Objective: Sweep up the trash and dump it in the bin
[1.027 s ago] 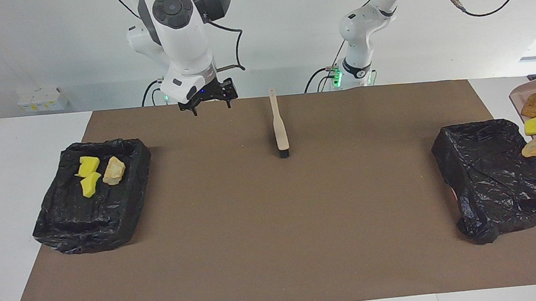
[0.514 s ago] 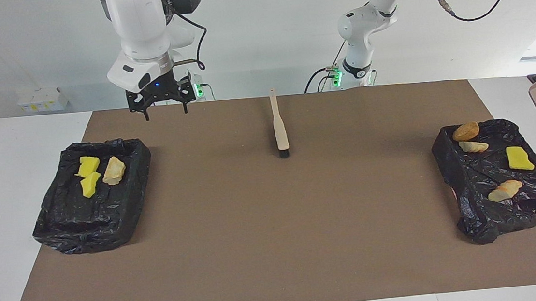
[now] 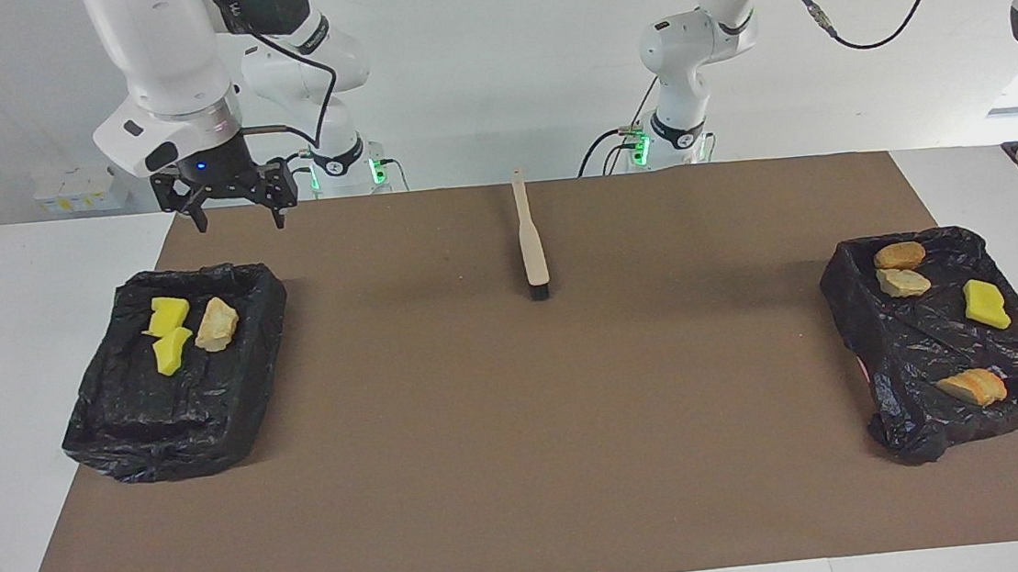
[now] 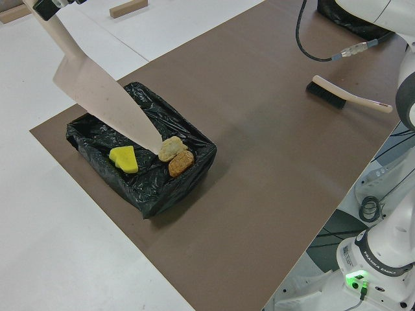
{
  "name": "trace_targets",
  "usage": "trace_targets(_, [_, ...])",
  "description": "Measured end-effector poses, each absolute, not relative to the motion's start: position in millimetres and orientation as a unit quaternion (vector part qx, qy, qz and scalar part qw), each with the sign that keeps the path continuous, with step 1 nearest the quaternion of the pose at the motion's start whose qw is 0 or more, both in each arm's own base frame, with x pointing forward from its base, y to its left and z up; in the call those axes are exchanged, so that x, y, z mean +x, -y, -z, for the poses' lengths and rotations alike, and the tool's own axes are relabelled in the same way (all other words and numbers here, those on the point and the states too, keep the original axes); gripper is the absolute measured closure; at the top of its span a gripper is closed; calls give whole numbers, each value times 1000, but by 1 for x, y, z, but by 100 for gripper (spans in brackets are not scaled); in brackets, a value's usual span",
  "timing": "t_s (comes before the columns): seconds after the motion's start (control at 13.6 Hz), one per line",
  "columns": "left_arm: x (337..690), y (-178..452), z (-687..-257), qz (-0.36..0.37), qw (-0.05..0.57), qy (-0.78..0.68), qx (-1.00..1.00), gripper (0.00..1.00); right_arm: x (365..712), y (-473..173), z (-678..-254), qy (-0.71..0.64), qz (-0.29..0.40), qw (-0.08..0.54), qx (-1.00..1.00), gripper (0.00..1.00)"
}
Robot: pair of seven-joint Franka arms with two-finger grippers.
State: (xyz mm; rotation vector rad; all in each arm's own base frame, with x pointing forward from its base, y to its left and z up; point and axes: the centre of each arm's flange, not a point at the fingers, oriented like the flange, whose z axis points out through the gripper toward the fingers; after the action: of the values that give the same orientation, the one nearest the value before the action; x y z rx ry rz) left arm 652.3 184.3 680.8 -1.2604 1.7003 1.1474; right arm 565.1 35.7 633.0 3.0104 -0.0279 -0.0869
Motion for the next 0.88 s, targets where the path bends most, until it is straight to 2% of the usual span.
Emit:
trace_targets(0.22, [654, -143, -682, -459, 357, -650, -489, 68, 565, 1, -637, 63, 25, 24, 997, 0])
trace_targets(0.51, [649, -63, -684, -456, 369, -623, -517, 68, 557, 24, -636, 96, 23, 5, 995, 0])
trace_targets(0.66, [640, -24, -686, -440, 378, -608, -542, 68, 552, 23, -630, 107, 16, 2, 994, 0])
trace_targets(0.88, [630, 9, -674, -373, 357, -606, -605, 68, 541, 23, -625, 100, 19, 2, 995, 0])
